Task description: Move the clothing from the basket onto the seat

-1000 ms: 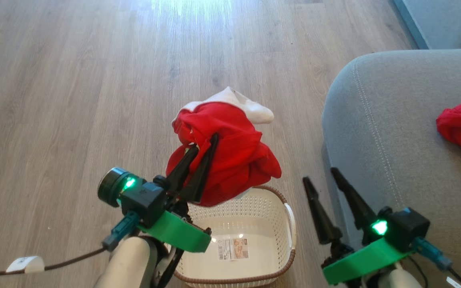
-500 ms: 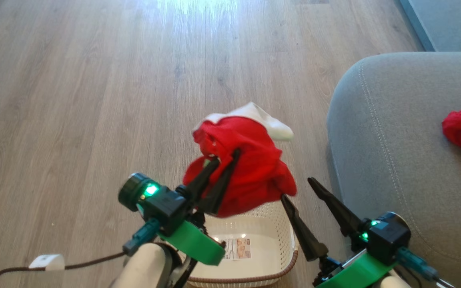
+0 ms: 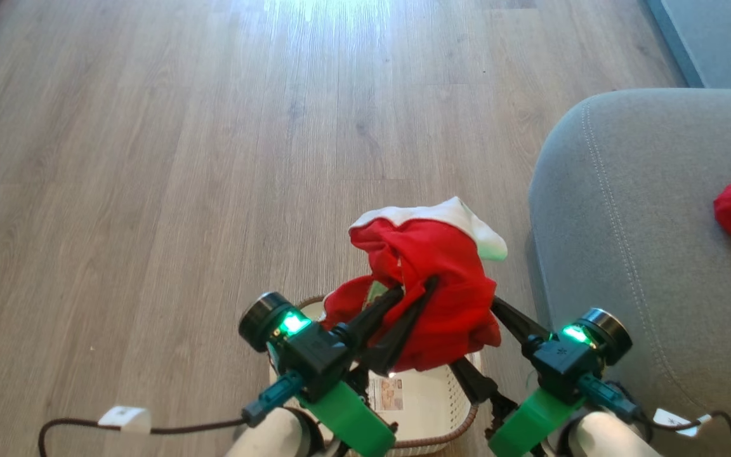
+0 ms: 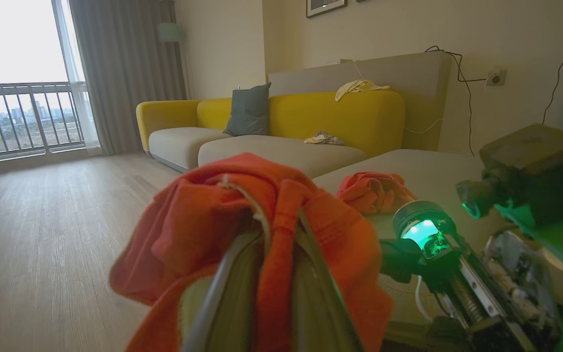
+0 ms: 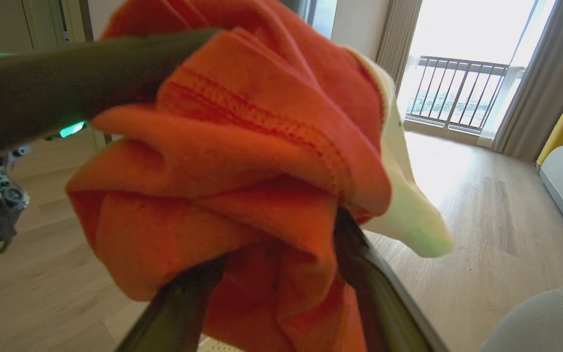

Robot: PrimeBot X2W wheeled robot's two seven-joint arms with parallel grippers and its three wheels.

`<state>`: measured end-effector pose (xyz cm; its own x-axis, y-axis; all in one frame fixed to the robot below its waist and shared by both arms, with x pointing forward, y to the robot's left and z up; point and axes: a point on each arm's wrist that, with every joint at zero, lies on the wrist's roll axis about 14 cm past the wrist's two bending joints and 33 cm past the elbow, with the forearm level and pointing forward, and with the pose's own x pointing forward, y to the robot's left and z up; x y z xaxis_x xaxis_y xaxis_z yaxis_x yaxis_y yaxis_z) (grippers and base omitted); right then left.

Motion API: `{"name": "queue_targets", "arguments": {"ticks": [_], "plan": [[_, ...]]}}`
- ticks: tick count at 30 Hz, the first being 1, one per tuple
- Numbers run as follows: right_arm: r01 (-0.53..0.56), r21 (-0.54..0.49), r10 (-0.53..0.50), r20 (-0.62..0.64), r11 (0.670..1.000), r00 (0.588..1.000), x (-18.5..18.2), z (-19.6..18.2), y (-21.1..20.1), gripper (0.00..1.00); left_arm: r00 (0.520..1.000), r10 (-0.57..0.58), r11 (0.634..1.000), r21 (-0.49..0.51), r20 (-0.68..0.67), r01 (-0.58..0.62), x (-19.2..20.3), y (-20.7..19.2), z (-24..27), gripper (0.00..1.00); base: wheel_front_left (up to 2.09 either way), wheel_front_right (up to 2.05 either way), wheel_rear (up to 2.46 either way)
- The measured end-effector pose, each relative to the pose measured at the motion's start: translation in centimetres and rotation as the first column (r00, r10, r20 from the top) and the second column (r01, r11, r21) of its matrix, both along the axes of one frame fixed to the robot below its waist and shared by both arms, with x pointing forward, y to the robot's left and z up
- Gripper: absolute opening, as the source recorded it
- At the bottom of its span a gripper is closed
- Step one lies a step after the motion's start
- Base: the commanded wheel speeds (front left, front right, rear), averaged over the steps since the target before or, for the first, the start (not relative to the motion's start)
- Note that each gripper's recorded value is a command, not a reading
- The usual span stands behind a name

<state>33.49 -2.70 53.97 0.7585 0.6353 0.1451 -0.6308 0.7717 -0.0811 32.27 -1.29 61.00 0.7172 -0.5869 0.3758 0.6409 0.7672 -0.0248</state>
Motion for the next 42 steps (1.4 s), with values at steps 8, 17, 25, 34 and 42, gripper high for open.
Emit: {"name": "queue_targets", "arguments": {"ticks": [8, 17, 25, 34, 42], "plan": [[-0.038, -0.003, 0.038, 0.007, 0.999, 0.999, 0.2, 0.1, 1.8, 1.00, 0.999, -0.025, 0.999, 0.026, -0.027, 0.026, -0.5, -0.8, -1.2, 0.00, 0.00, 0.00, 0.00], [-0.004, 0.088, 0.005, -0.015, 0.996, 1.000, 1.0, 1.0, 2.2, 0.00, 0.999, -0.033, 0.999, 0.027, -0.026, 0.033, -0.4, -0.8, -1.1, 0.00, 0.00, 0.00, 0.00], [0.042, 0.154, -0.047, 0.030, 0.987, 0.998, 1.8, 3.3, 1.3, 0.00, 0.999, -0.029, 0.999, 0.030, -0.015, 0.030, -0.3, -0.8, -0.9, 1.00, 0.00, 0.00, 0.00], [0.157, 0.199, -0.168, 0.041, 0.967, 0.985, 2.6, 4.2, -1.9, 0.00, 1.000, -0.019, 0.999, 0.034, -0.005, 0.019, 0.0, -0.5, -0.7, 1.00, 0.00, 0.00, 0.00], [0.278, 0.212, -0.294, 0.051, 0.937, 0.954, 3.1, 4.7, -6.0, 0.00, 1.000, 0.020, 0.998, 0.057, -0.016, -0.019, 0.4, 0.3, -1.5, 1.00, 0.00, 0.00, 0.00]]}}
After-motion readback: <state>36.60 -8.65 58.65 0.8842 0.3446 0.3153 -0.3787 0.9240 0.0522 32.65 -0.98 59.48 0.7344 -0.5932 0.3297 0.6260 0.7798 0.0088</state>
